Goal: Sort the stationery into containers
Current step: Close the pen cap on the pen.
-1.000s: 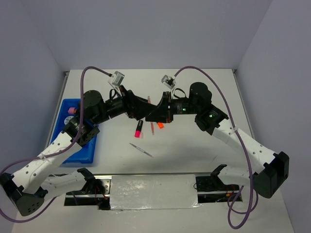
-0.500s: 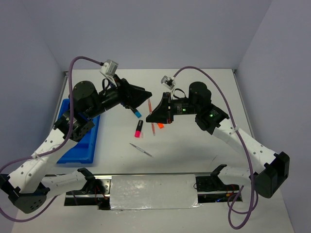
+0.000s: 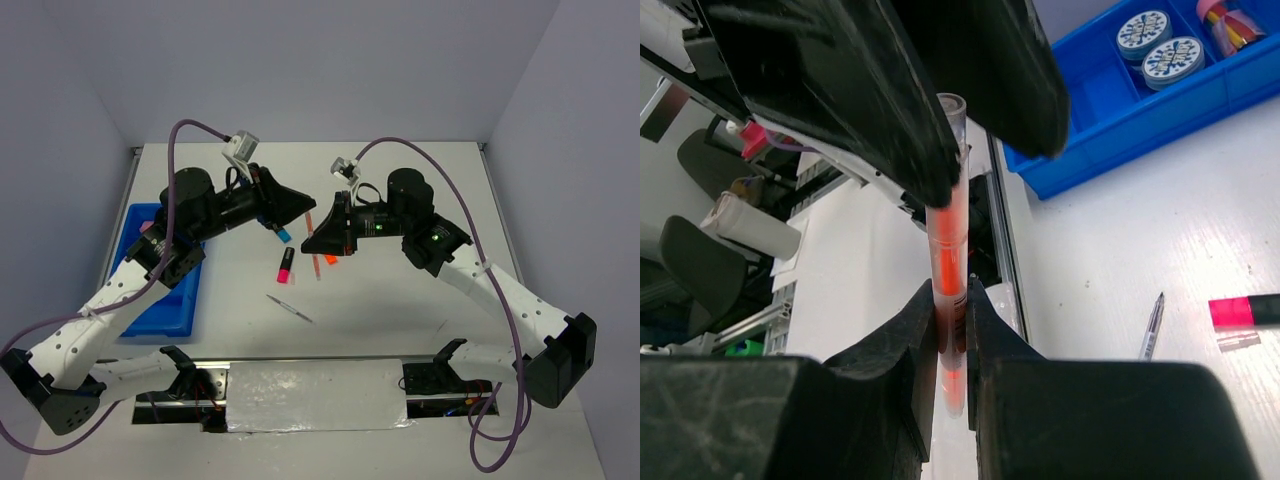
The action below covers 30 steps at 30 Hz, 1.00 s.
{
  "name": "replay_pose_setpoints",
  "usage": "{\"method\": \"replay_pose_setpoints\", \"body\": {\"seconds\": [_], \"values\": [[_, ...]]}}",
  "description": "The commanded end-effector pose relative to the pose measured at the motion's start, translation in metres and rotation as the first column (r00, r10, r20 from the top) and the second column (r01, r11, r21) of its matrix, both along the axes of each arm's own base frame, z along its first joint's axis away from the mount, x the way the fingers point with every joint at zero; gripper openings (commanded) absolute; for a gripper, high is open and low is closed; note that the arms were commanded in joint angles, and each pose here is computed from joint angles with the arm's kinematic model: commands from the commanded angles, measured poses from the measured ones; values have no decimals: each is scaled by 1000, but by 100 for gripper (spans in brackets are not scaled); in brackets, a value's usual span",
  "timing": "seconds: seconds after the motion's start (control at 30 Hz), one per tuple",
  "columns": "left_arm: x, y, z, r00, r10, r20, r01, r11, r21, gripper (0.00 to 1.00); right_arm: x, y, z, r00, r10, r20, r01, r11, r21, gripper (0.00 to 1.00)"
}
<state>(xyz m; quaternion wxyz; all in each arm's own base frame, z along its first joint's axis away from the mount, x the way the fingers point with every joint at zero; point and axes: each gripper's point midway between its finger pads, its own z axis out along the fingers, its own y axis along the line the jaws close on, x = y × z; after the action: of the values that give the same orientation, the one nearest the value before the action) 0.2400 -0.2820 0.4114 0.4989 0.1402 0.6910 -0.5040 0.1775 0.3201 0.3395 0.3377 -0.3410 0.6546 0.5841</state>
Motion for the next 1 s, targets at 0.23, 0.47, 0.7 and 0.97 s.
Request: {"method": "replay_pose_setpoints", "body": {"seconds": [0.23, 0.47, 0.7, 0.97], "values": [[-13, 1, 17, 998, -45, 34, 47, 997, -65, 10, 2, 1, 30, 997, -13, 79, 10, 999, 44, 0], [-11, -3, 15, 998, -58, 17, 59, 996, -61, 0, 8, 2, 38, 994, -48, 96, 42, 997, 58, 0], [-22, -15, -32, 990, -110, -87, 110, 994, -6, 0, 66, -10, 122, 961, -189, 200, 158, 974, 161, 0], [-62, -44, -65, 967, -207, -147, 205, 978, -24, 0, 108, 3, 193, 930, -251, 267, 186, 951, 247, 0]]}}
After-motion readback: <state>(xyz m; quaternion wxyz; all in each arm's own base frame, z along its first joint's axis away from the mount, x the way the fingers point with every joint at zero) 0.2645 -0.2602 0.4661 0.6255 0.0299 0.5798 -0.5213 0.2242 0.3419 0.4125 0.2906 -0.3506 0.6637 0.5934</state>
